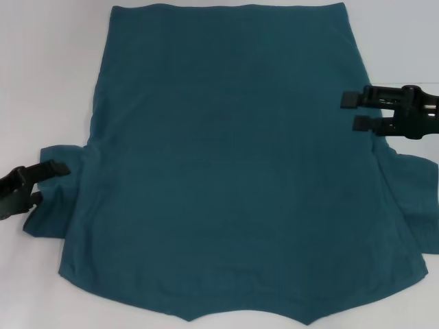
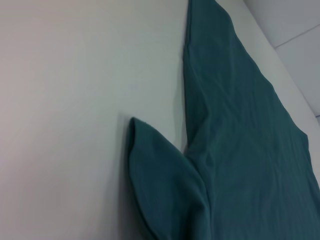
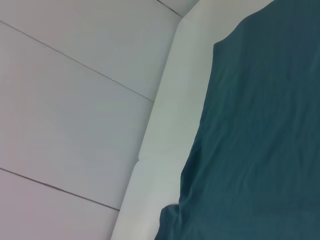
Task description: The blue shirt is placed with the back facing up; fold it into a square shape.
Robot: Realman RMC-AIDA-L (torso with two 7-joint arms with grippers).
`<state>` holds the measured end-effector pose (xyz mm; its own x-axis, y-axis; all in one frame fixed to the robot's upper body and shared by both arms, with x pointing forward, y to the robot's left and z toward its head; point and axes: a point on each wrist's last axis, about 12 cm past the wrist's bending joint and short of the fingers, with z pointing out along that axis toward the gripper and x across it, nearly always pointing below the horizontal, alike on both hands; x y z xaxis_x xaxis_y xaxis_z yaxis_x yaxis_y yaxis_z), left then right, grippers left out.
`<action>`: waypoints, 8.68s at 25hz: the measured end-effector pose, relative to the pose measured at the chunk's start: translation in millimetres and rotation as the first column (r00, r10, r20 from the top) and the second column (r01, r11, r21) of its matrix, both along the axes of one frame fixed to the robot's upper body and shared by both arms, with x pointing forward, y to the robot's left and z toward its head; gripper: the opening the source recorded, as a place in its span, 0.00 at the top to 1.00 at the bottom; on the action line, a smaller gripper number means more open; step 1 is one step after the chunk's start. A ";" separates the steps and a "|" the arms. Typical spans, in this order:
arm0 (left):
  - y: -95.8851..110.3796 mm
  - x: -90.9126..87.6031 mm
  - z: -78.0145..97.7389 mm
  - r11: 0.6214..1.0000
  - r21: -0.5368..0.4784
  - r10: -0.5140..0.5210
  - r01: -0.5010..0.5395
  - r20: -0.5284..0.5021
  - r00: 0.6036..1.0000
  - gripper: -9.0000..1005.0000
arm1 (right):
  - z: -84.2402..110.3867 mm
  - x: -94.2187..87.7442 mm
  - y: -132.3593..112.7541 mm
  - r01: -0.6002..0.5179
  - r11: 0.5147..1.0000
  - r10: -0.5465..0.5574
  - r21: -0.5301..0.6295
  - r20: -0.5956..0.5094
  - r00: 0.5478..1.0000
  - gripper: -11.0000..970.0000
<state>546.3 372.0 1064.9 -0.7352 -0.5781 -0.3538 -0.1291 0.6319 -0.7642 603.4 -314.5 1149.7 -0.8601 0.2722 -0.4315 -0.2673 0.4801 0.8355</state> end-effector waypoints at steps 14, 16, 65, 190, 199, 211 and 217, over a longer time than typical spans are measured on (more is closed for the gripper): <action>-3.1 4.2 -2.9 0.999 0.044 -0.006 0.007 -0.018 1.000 0.13 | -1.2 -1.3 -2.1 0.009 1.000 -0.009 0.005 -0.003 1.000 0.09; -3.2 4.7 -2.9 0.999 0.042 -0.003 0.004 -0.023 1.000 0.16 | -1.4 -1.5 -2.4 0.010 1.000 -0.010 0.006 -0.003 1.000 0.09; 10.4 32.4 37.9 0.866 0.465 -0.196 0.186 -0.028 0.980 0.99 | 0.2 -2.9 -9.5 0.024 1.000 -0.024 0.010 -0.010 1.000 0.09; -88.9 -8.7 32.6 0.738 0.213 -0.670 0.640 0.340 0.660 0.06 | -44.4 -52.7 -100.2 0.168 0.926 -0.261 -0.338 -0.252 0.932 0.22; -89.7 -8.0 32.5 0.740 0.209 -0.668 0.639 0.340 0.662 0.06 | -53.5 -43.3 -88.5 0.199 0.919 -0.288 -0.342 -0.236 0.928 0.22; -86.7 -8.7 30.2 0.753 0.211 -0.655 0.624 0.334 0.678 0.06 | -55.4 -40.0 -79.7 0.182 0.926 -0.270 -0.330 -0.245 0.931 0.22; -86.2 -9.2 29.8 0.754 0.211 -0.654 0.622 0.333 0.679 0.06 | -51.9 -43.5 -85.6 0.183 0.928 -0.272 -0.326 -0.253 0.929 0.23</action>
